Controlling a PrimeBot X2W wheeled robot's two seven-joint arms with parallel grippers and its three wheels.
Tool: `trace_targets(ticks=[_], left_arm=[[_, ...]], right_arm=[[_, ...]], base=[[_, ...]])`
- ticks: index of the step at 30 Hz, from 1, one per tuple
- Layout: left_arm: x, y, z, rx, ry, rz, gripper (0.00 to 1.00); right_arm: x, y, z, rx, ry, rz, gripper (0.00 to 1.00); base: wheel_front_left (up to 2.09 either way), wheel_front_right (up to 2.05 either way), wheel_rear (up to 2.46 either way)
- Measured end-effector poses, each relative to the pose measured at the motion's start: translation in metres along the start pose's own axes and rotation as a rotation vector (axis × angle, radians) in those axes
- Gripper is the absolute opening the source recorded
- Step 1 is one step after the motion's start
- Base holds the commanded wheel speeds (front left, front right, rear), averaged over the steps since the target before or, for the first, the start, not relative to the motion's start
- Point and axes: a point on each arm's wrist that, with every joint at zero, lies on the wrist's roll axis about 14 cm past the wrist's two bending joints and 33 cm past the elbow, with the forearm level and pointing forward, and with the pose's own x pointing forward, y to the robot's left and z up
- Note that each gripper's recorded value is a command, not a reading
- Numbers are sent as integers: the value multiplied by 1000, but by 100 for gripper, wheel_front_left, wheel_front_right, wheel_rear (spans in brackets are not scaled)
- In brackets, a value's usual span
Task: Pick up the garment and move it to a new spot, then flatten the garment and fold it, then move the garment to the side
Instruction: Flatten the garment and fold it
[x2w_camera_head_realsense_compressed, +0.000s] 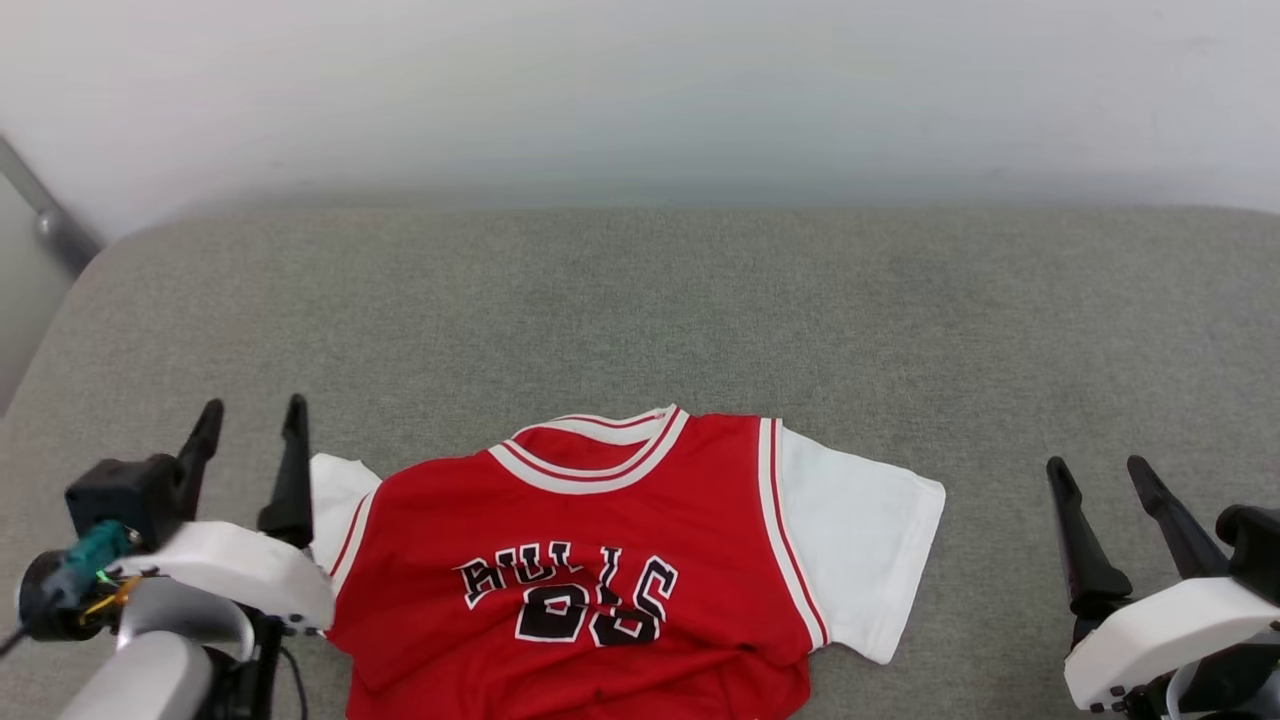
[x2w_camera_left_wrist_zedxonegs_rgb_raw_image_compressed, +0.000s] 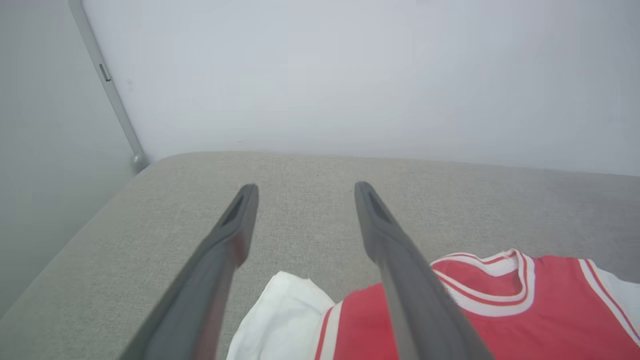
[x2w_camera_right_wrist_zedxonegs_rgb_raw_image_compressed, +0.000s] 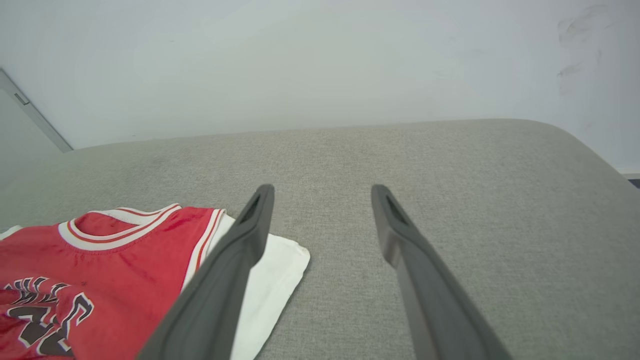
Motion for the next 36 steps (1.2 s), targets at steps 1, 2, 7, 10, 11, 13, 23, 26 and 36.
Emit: trace_targets(ticks=[1,2,7,10,11,13,23,26,36], left_arm=[[-3,-6,8,8,-40,-15,100],[-6,-13,15,17,-77,-30,100],[-21,-39,38,31,-188,-72,100],[-31,-45,38,20,-201,-67,100],[-34,-45,39,15,-208,-62,100],[-37,-44,41,7,-216,-56,100],[-42,-29,22,-33,-174,12,100],[-42,-24,13,-42,-151,34,100],[-31,-16,2,-61,-133,47,100]], right_arm=[[-1,1,1,2,0,2,100],[-3,1,0,5,4,3,100],[-7,4,-6,26,41,16,100],[-10,2,-17,59,83,13,100],[-9,0,-24,81,112,9,100],[-9,-4,-43,101,187,-3,100],[34,8,-106,131,610,57,100],[46,13,-117,91,733,86,100],[66,32,-151,10,976,149,100]], base=[[0,0,0],[0,0,0],[0,0,0],[0,0,0],[0,0,0],[0,0,0],[0,0,0],[0,0,0],[0,0,0]])
